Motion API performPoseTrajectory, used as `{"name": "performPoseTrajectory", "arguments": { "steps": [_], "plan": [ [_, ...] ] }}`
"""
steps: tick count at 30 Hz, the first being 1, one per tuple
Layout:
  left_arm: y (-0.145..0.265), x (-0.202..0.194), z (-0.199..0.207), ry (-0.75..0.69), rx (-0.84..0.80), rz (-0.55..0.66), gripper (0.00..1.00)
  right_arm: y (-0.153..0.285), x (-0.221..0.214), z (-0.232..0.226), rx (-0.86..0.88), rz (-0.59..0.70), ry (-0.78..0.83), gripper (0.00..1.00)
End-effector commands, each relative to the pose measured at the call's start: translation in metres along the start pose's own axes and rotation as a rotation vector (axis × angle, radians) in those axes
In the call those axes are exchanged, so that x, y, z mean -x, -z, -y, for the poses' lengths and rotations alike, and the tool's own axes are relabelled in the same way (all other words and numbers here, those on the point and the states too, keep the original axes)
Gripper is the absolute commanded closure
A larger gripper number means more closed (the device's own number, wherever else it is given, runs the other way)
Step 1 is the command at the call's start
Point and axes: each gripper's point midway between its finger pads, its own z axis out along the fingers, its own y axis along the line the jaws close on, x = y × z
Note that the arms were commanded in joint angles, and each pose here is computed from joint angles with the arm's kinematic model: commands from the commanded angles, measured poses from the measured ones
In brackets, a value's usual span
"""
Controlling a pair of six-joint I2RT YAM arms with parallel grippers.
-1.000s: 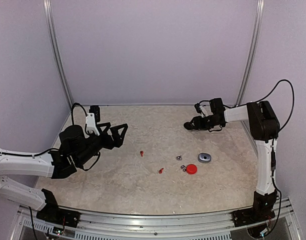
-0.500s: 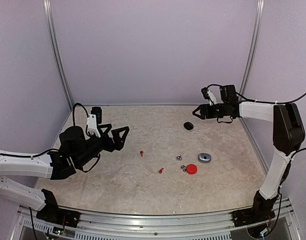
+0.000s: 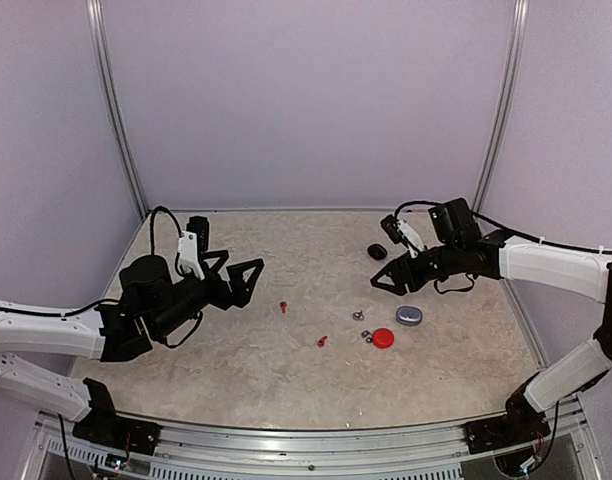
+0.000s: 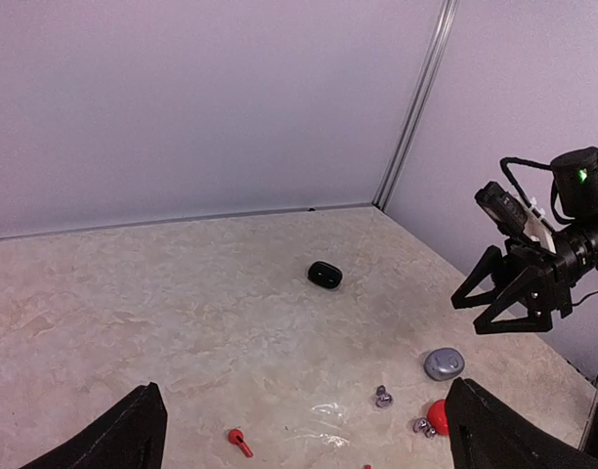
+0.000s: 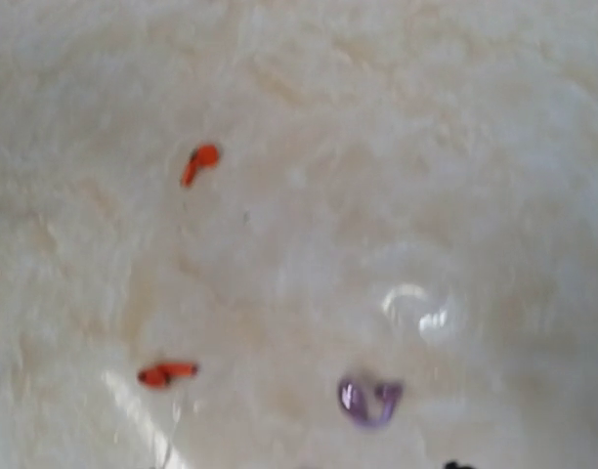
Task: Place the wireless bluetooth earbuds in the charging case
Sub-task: Move the charging case to the center of the board.
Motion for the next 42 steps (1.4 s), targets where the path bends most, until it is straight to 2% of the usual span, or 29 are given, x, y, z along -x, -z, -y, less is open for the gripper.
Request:
{"name": "performPoseTrajectory", "arguments": {
  "steps": [1,8,15,29,36,42],
  "plan": [
    [-0.005,0.003,0.012,-0.024,-0.04,-0.001,0.01,0.008,-0.035,-0.011,-0.033,-0.109,0.001,0.37],
    [-0.01,-0.003,0.021,-0.036,-0.079,-0.024,0.01,-0.002,-0.097,-0.01,-0.086,-0.382,0.016,0.37],
    [-0.015,-0.007,0.026,-0.061,-0.103,-0.04,0.01,-0.019,-0.135,0.003,-0.155,-0.535,0.1,0.35],
    [-0.02,-0.013,0.029,-0.08,-0.122,-0.05,0.01,-0.044,-0.155,0.013,-0.199,-0.635,0.205,0.37],
    [-0.022,-0.014,0.026,-0.082,-0.115,-0.049,0.01,-0.053,-0.153,0.011,-0.182,-0.634,0.252,0.38],
    [-0.023,-0.014,0.025,-0.085,-0.115,-0.05,0.01,-0.055,-0.152,-0.006,-0.13,-0.638,0.255,0.49]
  ]
}}
